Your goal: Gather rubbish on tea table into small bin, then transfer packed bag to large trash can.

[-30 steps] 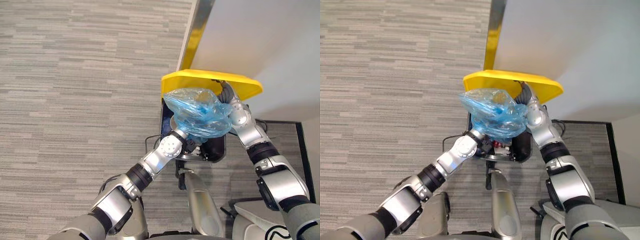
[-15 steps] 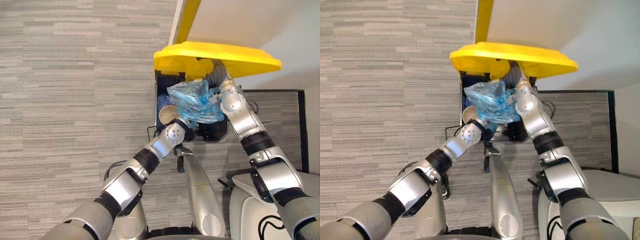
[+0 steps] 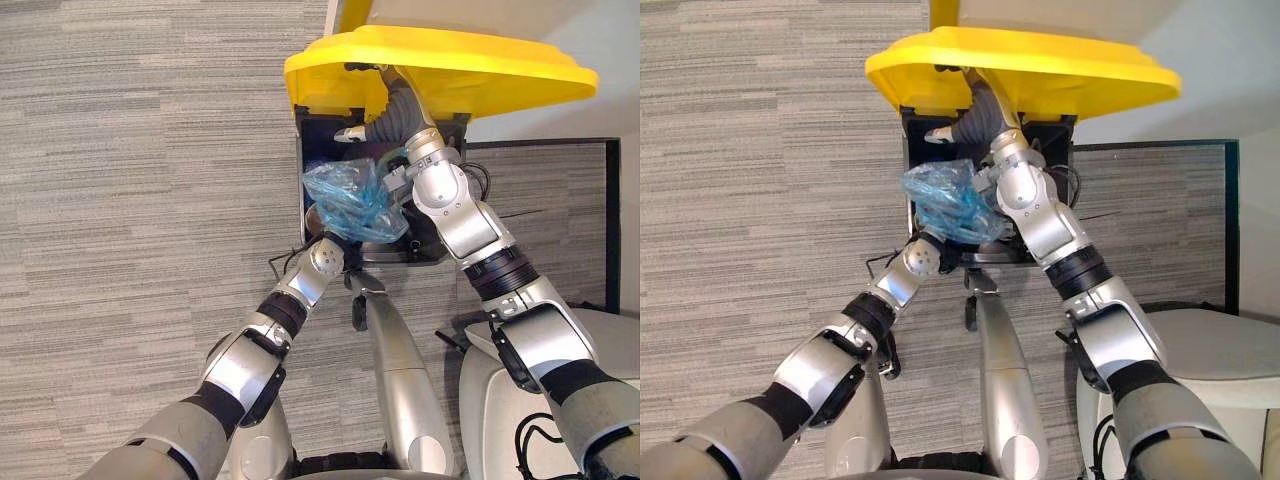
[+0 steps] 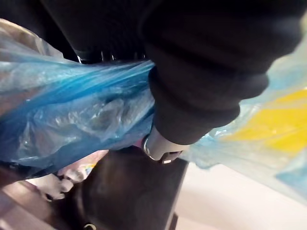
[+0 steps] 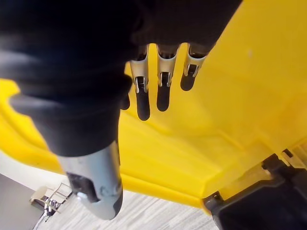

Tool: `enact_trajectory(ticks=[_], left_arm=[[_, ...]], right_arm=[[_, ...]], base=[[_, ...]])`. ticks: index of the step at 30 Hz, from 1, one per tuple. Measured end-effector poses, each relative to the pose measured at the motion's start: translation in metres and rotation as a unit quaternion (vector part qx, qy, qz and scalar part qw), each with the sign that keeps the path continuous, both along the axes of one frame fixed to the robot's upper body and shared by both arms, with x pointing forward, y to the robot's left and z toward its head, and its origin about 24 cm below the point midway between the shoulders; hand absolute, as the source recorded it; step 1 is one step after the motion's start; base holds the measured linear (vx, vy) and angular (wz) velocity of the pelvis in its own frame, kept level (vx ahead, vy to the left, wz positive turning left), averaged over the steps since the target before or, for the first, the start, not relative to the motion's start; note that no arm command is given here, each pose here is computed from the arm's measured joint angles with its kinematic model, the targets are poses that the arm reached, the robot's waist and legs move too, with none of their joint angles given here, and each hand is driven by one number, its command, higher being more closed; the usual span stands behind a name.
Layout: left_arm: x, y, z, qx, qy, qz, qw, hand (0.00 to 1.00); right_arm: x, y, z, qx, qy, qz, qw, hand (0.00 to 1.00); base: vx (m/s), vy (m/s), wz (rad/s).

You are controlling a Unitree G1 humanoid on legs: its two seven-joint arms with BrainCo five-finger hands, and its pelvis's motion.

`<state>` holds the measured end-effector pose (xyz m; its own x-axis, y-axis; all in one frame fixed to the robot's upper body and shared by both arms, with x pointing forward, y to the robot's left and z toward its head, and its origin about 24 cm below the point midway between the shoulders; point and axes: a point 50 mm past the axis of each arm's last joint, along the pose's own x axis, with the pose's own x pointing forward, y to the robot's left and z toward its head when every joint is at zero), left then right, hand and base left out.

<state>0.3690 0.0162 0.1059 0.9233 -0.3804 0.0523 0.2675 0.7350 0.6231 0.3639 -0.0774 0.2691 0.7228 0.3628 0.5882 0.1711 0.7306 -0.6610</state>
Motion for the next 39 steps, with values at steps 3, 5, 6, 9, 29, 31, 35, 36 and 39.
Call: enact_trajectory(ticks=[3,5,6,9,29,31,35,36,39], left_arm=[[-0.003,-0.003,-0.005,0.002,0.006,-0.005,1.0,0.0],[-0.007,0.0,-0.016,0.003,0.02,-0.002,1.0,0.0],[-0.008,0.001,-0.019,0.003,0.024,-0.002,1.0,0.0],[-0.012,-0.001,-0.025,0.009,0.033,-0.012,0.999,0.0],[-0.065,0.083,-0.085,-0.113,0.105,0.04,0.987,0.0],[-0.084,0.115,-0.106,-0.133,0.142,0.08,0.978,0.0],[-0.117,0.153,-0.138,-0.145,0.2,0.142,0.959,0.0],[-0.127,0.161,-0.146,-0.147,0.216,0.157,0.952,0.0],[-0.149,0.183,-0.169,-0.144,0.263,0.206,0.931,0.0]], right_arm=[[-0.002,-0.005,0.005,-0.019,-0.013,-0.008,1.0,0.0],[-0.016,-0.003,0.005,-0.026,-0.039,0.018,0.999,0.0],[-0.019,-0.002,0.004,-0.027,-0.043,0.023,0.998,0.0],[-0.018,-0.004,-0.009,-0.039,-0.029,0.015,0.999,0.0],[-0.057,-0.113,-0.204,0.047,0.281,-0.164,0.944,0.0],[-0.068,-0.125,-0.226,0.048,0.323,-0.184,0.927,0.0],[-0.083,-0.127,-0.253,0.062,0.374,-0.19,0.906,0.0],[-0.088,-0.127,-0.26,0.064,0.387,-0.191,0.9,0.0],[-0.097,-0.127,-0.275,0.072,0.416,-0.194,0.885,0.0]], base=[[0.03,-0.018,0.04],[0.0,-0.02,0.04],[-0.01,-0.023,0.09],[-0.01,-0.026,0.17],[0.02,-0.055,0.25],[0.04,-0.056,0.22],[0.05,-0.021,0.07],[0.07,-0.006,0.08],[0.05,0.006,0.1]])
